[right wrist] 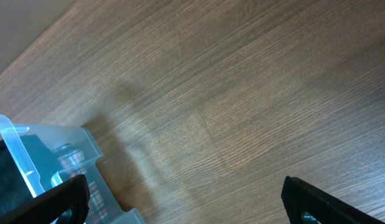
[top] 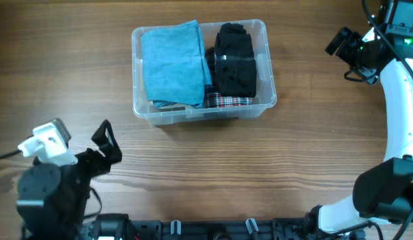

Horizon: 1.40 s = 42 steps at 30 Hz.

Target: Pack container

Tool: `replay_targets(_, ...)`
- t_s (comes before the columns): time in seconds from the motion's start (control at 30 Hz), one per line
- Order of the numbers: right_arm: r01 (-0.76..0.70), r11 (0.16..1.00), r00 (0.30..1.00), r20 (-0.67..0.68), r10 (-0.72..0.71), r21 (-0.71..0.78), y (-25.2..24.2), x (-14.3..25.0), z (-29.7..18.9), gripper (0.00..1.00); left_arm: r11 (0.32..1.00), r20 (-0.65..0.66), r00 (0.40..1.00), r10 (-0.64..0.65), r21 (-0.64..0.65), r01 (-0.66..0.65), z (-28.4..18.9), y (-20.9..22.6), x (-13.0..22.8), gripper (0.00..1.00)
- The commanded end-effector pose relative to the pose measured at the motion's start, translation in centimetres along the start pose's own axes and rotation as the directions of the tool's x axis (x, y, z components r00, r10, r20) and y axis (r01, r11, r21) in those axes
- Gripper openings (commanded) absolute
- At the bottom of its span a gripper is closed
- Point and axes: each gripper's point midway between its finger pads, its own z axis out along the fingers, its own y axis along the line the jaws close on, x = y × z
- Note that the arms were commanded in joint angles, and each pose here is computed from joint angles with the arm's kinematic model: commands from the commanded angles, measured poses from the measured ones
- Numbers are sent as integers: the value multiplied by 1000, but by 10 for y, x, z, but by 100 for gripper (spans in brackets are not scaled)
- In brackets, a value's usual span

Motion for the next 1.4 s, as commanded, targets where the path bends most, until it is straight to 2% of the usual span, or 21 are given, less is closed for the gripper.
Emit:
replay_targets(0.0,-6,1000,1000,4,6,16,-2,-3,4,100,993,92,994,62,97,-71,21,-3,18,100)
replay_targets(0.17,-6,1000,1000,4,6,16,-2,-3,4,100,974,272,961,45,202,-102,46,-11,27,100)
replay_targets(0.37,-7,1000,1000,4,7,16,-2,-3,4,100,960,368,929,23,250,-123,65,-7,54,100)
replay_targets(0.9,-7,1000,1000,4,7,16,-2,-3,4,100,962,270,962,42,251,-112,94,10,123,100)
replay_targets(1.37,-6,1000,1000,4,6,15,-2,-3,4,100,964,274,961,41,242,-110,94,11,122,100)
